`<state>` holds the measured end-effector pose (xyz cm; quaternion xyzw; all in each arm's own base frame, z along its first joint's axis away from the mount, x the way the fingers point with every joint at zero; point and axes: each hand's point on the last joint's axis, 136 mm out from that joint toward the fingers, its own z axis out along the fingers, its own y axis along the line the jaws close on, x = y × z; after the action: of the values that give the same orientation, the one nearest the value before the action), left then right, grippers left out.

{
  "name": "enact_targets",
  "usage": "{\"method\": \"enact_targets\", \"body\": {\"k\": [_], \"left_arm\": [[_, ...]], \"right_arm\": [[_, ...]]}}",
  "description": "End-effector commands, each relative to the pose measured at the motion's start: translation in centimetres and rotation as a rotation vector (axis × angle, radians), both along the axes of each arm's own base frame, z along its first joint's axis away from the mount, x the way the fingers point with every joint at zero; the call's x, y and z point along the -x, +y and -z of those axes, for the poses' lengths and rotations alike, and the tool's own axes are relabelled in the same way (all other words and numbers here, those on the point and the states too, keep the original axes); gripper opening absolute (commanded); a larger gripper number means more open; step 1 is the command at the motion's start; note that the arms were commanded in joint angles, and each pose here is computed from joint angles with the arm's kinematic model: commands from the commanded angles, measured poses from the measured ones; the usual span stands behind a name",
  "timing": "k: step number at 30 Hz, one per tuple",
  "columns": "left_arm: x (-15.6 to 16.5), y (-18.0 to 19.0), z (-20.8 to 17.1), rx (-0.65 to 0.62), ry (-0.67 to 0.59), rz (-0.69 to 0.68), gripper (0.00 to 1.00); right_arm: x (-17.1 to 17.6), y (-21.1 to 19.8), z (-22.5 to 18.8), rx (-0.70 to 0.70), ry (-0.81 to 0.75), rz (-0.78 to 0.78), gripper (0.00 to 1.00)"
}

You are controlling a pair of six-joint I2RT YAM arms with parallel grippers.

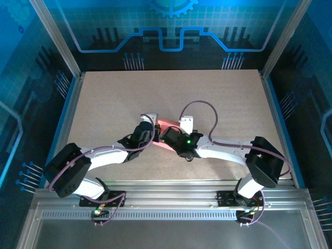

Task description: Fold the paper box

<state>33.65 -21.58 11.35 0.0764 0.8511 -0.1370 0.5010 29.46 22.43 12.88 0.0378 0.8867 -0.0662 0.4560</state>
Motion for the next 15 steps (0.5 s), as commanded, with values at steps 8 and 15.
{"method": "enact_targets", "body": {"k": [8,15], "left_arm": [[0.4,-0.7,0.1,0.013,-0.121,0.056,0.00],[-0.3,-1.3,0.8,0.040,-0.200,0.031,0.00]], "right_arm": [[-4.8,0.1,0.9,-0.066,-0.068,-0.178,0.00],[-5.7,0.9,2.6,-0.124,-0.129,-0.204,0.00]]}}
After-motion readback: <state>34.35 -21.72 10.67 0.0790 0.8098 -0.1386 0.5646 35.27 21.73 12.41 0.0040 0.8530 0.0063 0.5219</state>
